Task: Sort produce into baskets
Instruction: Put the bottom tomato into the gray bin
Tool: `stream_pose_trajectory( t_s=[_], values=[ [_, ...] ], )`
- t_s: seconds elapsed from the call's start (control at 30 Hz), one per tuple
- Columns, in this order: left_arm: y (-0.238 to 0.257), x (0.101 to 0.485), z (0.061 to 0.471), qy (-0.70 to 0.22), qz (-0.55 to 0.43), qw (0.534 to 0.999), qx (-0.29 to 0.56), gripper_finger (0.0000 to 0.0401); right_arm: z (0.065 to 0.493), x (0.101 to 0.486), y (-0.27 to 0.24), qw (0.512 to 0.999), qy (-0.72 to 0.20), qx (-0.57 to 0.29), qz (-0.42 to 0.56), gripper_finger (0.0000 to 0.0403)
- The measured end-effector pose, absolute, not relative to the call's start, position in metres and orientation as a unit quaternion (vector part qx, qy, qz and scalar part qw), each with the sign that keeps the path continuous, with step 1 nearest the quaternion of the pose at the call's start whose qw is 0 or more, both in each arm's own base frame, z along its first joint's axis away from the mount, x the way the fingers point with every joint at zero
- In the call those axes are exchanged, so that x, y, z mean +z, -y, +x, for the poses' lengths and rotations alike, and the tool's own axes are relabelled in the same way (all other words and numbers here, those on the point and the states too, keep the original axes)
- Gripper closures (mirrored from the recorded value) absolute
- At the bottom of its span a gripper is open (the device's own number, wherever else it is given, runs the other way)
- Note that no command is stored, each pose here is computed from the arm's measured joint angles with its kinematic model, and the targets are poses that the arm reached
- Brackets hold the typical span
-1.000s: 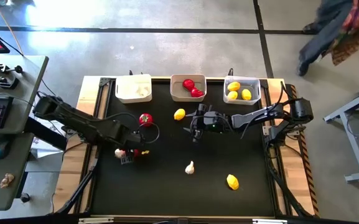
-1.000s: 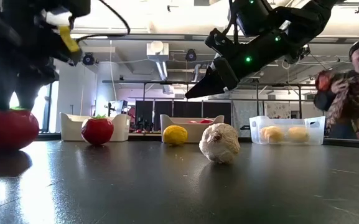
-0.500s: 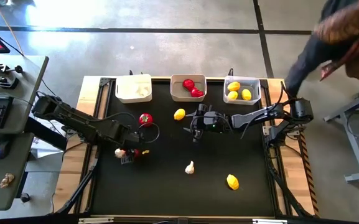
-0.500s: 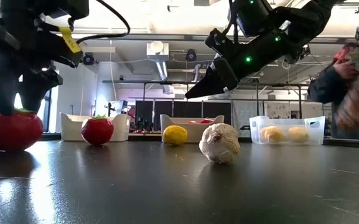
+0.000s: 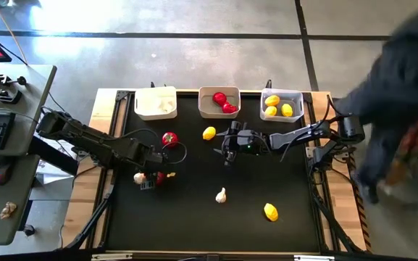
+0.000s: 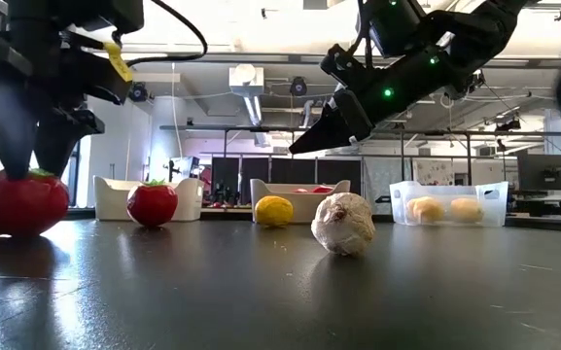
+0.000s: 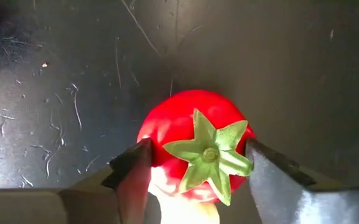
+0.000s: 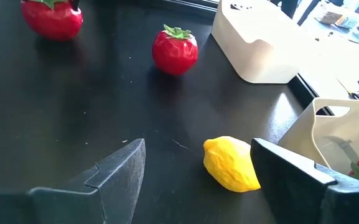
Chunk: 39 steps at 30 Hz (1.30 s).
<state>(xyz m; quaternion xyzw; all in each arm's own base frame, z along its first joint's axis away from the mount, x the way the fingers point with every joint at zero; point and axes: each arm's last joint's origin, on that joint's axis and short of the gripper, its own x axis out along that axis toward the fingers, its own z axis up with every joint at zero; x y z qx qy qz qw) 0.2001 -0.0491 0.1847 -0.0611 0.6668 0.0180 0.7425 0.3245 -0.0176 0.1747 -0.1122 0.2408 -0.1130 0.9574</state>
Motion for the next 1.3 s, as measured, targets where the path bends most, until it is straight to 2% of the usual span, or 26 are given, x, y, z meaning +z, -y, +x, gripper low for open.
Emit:
stream_pose_trajectory(
  t_s=[0.43,0.83,1.17,1.3],
  values=[
    [0.031,0.196,0.206,-0.648,-0.06,0.759,0.026,0.027,0.325,0.175,0.018,0.957,-0.241,-0.113,-0.112,0.0121],
    [0.023,0.197,0.208,-0.643,-0.042,0.764,0.012,0.0394,0.325,0.175,0.018,0.957,-0.241,-0.113,-0.112,0.0121],
    [0.025,0.201,0.21,-0.635,0.004,0.773,0.019,0.0401,0.324,0.175,0.018,0.957,-0.241,-0.113,-0.112,0.0121],
    [0.016,0.207,0.22,-0.599,0.019,0.799,0.051,0.0401,0.325,0.175,0.018,0.957,-0.241,-0.113,-0.113,0.0121]
  ],
)
